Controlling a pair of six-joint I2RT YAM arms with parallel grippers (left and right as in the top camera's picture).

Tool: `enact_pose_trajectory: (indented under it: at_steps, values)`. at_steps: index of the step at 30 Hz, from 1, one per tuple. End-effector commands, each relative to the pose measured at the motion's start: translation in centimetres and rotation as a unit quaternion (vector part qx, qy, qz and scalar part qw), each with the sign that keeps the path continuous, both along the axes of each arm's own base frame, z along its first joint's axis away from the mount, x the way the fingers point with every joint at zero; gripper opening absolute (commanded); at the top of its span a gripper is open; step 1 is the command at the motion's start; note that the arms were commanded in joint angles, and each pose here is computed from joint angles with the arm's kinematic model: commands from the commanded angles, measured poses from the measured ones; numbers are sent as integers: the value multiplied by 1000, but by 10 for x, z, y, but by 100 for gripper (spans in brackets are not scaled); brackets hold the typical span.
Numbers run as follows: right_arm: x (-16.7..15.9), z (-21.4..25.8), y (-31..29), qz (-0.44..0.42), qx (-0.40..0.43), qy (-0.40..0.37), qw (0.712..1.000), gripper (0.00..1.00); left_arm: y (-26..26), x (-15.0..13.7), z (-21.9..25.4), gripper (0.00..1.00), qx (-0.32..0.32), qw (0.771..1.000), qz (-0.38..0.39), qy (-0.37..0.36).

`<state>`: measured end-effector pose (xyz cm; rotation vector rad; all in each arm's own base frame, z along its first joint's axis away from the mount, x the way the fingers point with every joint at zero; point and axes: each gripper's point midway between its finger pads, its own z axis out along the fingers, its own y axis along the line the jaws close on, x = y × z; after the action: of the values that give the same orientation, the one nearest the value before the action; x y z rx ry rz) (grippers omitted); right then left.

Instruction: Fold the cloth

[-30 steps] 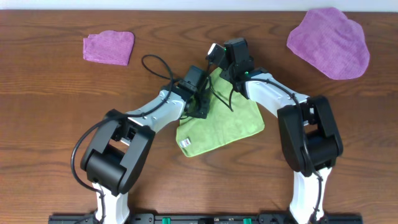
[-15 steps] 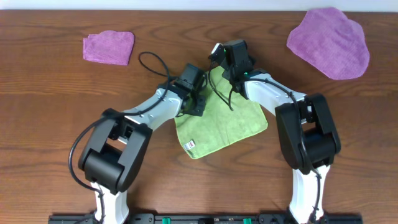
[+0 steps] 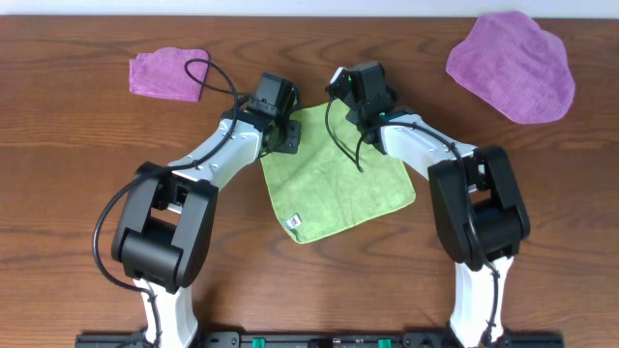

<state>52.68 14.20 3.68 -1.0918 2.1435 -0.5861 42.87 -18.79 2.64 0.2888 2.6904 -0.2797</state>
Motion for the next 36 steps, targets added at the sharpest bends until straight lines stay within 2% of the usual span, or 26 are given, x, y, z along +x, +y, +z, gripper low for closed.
enact_pose_trajectory:
  at_steps: [1,3,7,12,16,19,22,25,31,34,36]
  values:
    - [3,-3,-6,-19,4,-6,1000,61,2,4,-2,6,8,1000,-6,-2]
    - [9,5,-11,-35,-3,-27,999,75,2,4,-2,6,9,1000,-6,-2]
    - [14,14,-20,-65,-11,-48,997,77,6,5,-2,6,10,1000,-1,-2]
    - [2,18,-20,-100,12,-35,994,77,18,9,-3,6,32,999,14,-7]
    - [-11,51,-17,-143,64,-31,987,77,21,7,-3,6,32,999,15,-1]
    - [-23,89,0,-130,159,-15,979,83,22,4,4,6,31,999,16,0]
    - [-32,118,1,-130,239,-3,962,86,25,0,22,6,28,999,18,-5]
    - [-56,157,-10,-133,249,-8,959,88,24,-10,61,6,10,1000,14,-20]
    - [-113,213,-17,-140,266,-7,954,61,32,-47,131,6,-17,999,17,-39]
    - [-145,233,-19,-131,267,-2,955,33,33,-70,158,6,-22,998,8,-52]
    - [-167,246,-18,-122,270,-1,955,26,33,-86,174,6,-27,998,0,-65]
